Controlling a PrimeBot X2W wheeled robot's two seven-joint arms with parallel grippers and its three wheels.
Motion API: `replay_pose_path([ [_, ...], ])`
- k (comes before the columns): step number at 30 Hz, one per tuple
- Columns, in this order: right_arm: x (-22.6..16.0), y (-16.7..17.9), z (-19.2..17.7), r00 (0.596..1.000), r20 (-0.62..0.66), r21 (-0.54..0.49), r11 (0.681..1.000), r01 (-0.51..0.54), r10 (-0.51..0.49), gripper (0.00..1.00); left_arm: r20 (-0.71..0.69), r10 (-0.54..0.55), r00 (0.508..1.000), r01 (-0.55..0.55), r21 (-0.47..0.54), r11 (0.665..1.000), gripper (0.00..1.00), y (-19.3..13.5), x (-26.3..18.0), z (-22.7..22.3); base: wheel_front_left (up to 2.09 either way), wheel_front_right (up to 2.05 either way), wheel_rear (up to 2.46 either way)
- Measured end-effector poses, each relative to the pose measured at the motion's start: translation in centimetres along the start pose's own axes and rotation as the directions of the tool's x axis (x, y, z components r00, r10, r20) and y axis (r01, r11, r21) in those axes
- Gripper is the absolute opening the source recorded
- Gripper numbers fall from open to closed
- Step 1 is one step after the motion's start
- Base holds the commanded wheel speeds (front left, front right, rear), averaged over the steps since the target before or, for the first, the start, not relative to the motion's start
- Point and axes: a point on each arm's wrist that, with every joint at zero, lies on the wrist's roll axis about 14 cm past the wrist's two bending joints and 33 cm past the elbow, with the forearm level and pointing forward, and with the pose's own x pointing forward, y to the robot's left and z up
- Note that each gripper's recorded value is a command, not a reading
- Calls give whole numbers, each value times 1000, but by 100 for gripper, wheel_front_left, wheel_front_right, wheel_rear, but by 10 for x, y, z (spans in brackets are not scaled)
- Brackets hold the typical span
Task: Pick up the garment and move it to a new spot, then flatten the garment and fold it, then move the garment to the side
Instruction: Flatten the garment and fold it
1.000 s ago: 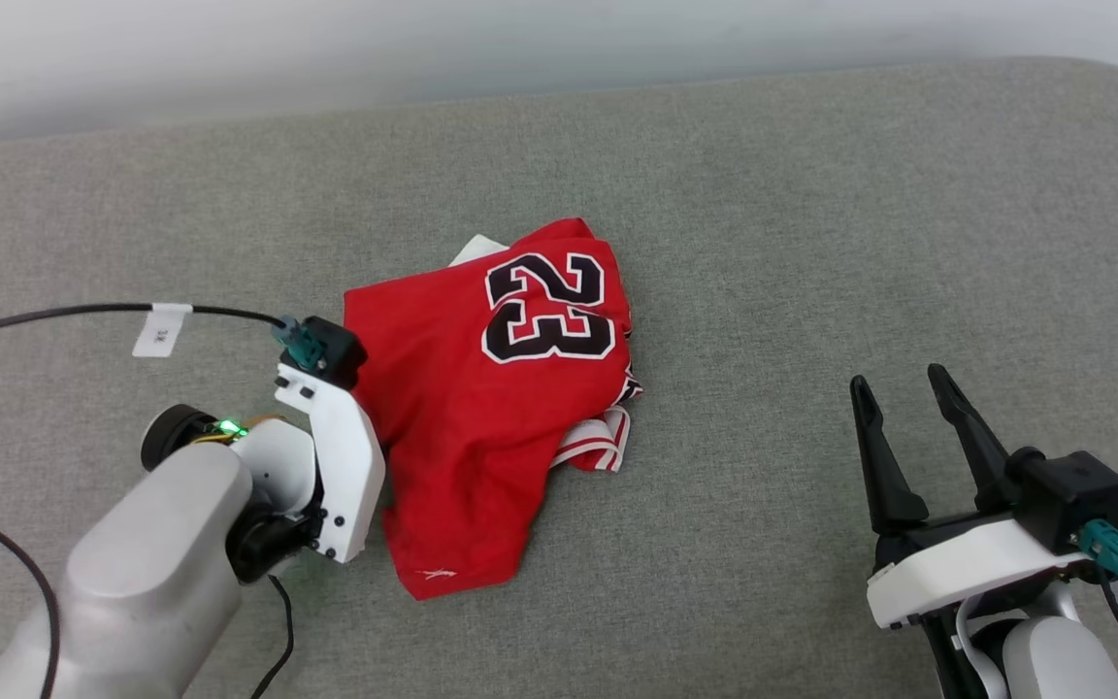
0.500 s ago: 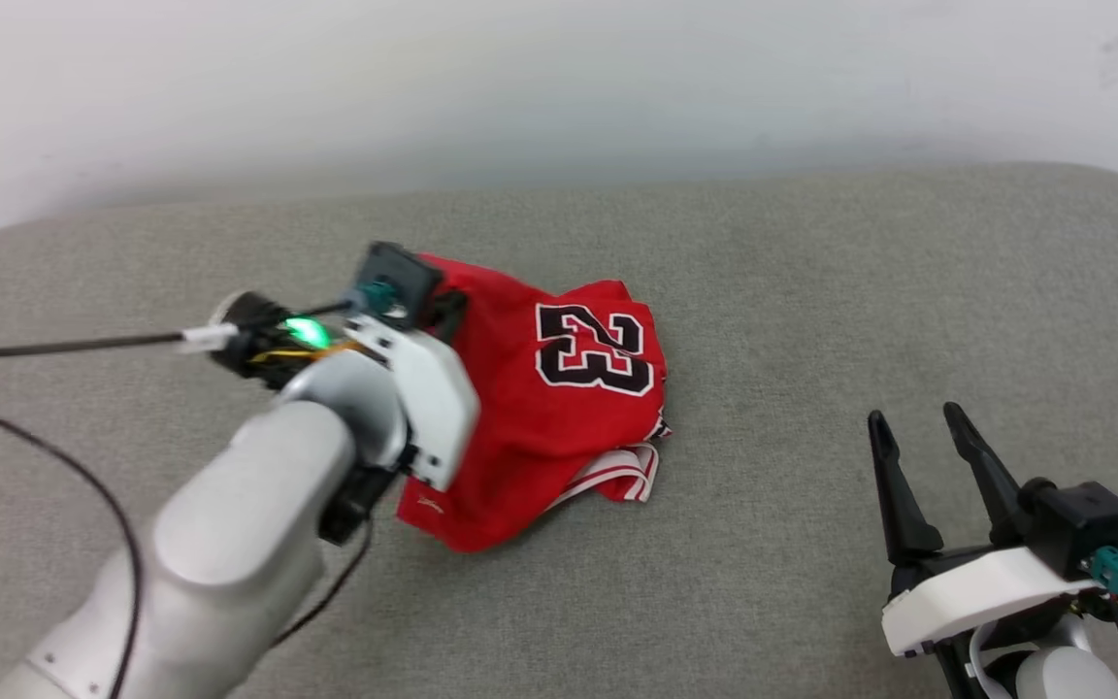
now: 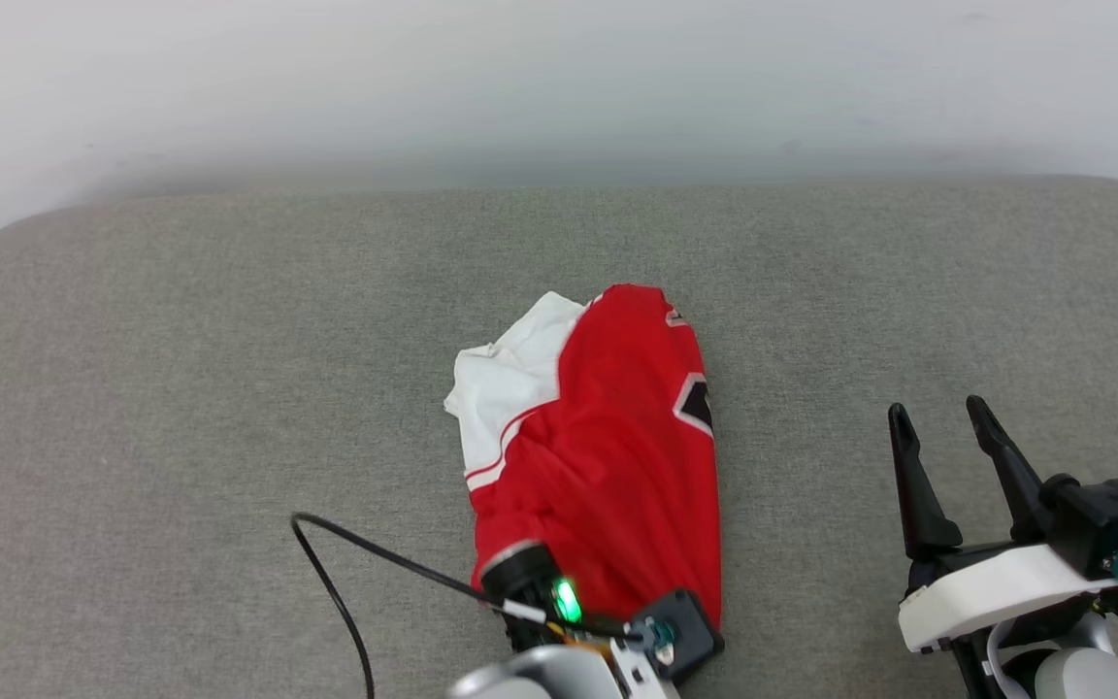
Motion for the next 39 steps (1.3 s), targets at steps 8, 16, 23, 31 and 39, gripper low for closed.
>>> replay_pose_path([
  [8,3,8,8,999,24,-8,1000,-25,25,100,-27,-73,997,69,-115,991,100,-34,3,-26,0,0,0],
  [16,-4,12,17,999,38,-20,999,-34,35,100,264,165,950,-125,-162,979,100,16,-19,47,0,0,0],
  [23,-10,14,25,998,51,-27,999,-37,38,100,391,389,834,-311,-250,917,100,65,-61,80,0,0,0],
  [31,-6,11,23,998,46,-27,999,-30,32,100,330,621,710,-506,-374,777,100,149,-111,66,0,0,0],
  [39,10,4,12,1000,20,-31,999,-16,16,100,112,592,798,-501,-424,755,100,199,-111,13,0,0,0],
])
